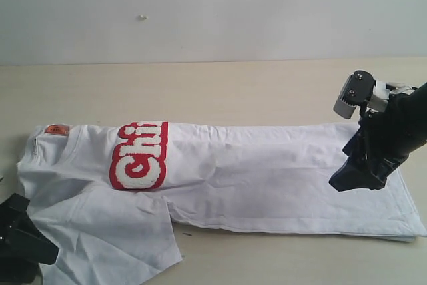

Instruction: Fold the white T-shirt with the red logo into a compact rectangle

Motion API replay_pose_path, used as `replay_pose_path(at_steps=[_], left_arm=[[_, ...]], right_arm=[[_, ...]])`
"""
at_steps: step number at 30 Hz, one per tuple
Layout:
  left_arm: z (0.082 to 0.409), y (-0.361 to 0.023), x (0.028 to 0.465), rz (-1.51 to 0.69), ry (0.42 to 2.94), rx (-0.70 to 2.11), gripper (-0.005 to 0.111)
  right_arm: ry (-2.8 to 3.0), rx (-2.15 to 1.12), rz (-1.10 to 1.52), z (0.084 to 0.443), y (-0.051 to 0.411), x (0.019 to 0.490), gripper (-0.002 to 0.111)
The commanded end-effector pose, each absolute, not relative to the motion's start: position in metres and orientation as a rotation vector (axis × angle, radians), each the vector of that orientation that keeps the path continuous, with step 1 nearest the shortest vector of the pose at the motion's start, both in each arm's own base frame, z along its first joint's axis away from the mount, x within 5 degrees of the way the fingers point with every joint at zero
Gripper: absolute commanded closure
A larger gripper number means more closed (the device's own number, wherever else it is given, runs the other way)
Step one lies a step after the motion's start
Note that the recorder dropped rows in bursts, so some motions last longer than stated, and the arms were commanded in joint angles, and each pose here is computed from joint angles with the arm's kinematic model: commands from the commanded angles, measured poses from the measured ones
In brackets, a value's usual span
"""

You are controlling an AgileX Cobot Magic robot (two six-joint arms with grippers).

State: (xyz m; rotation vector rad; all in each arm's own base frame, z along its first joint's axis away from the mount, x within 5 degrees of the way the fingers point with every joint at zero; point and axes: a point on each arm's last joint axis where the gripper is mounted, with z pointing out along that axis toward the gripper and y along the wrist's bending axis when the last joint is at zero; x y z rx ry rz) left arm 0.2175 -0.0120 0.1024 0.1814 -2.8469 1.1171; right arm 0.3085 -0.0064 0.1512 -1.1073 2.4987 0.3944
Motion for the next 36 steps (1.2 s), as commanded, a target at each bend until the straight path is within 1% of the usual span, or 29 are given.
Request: replay_pose_path(at_steps=[1, 5, 7, 9, 10, 11, 12, 21, 24, 27, 30, 32, 34, 36], left_arm=[[0.094, -0.019, 0.219, 0.968, -2.974, 0.137, 0.056], [0.088, -0.034, 0.217, 0.855, -3.036, 0.034, 0.057], [0.085, -0.041, 0.214, 0.819, -3.045, -0.015, 0.061], [0.085, -0.047, 0.212, 0.816, -3.035, -0.069, 0.072], [0.085, -0.049, 0.211, 0.824, -3.025, -0.068, 0.081], [0.086, -0.051, 0.210, 0.855, -3.001, -0.061, 0.095], [0.087, -0.052, 0.209, 0.880, -2.978, -0.067, 0.106], [0.107, -0.070, 0.190, 1.201, -2.615, -0.067, 0.107], [0.117, -0.076, 0.186, 1.353, -2.491, -0.111, 0.107], [0.122, -0.078, 0.191, 1.454, -2.493, -0.114, 0.107], [0.124, -0.070, 0.206, 1.459, -2.557, -0.026, 0.106], [0.124, -0.058, 0.218, 1.436, -2.630, 0.037, 0.102], [0.127, -0.044, 0.229, 1.467, -2.667, 0.136, 0.092], [0.136, -0.031, 0.237, 1.569, -2.643, 0.219, 0.076]], right_arm=[[2.482, -1.089, 0.421, 0.153, -0.005, 0.310, 0.034], [2.471, -1.102, 0.425, 0.154, -0.005, 0.310, 0.034], [2.471, -1.102, 0.425, 0.154, -0.005, 0.310, 0.034], [2.471, -1.102, 0.425, 0.154, -0.005, 0.310, 0.034], [2.471, -1.102, 0.425, 0.154, -0.005, 0.310, 0.034], [2.471, -1.102, 0.425, 0.154, -0.005, 0.310, 0.034], [2.471, -1.102, 0.425, 0.154, -0.005, 0.310, 0.034], [2.470, -1.088, 0.451, 0.154, -0.004, 0.310, 0.034], [2.470, -1.086, 0.470, 0.155, -0.003, 0.309, 0.034], [2.471, -1.087, 0.483, 0.155, -0.002, 0.308, 0.034], [2.472, -1.100, 0.524, 0.155, 0.000, 0.306, 0.034], [2.472, -1.102, 0.539, 0.155, 0.000, 0.305, 0.034], [2.471, -1.095, 0.548, 0.156, 0.001, 0.305, 0.034], [2.465, -1.102, 0.547, 0.156, 0.001, 0.306, 0.034]])
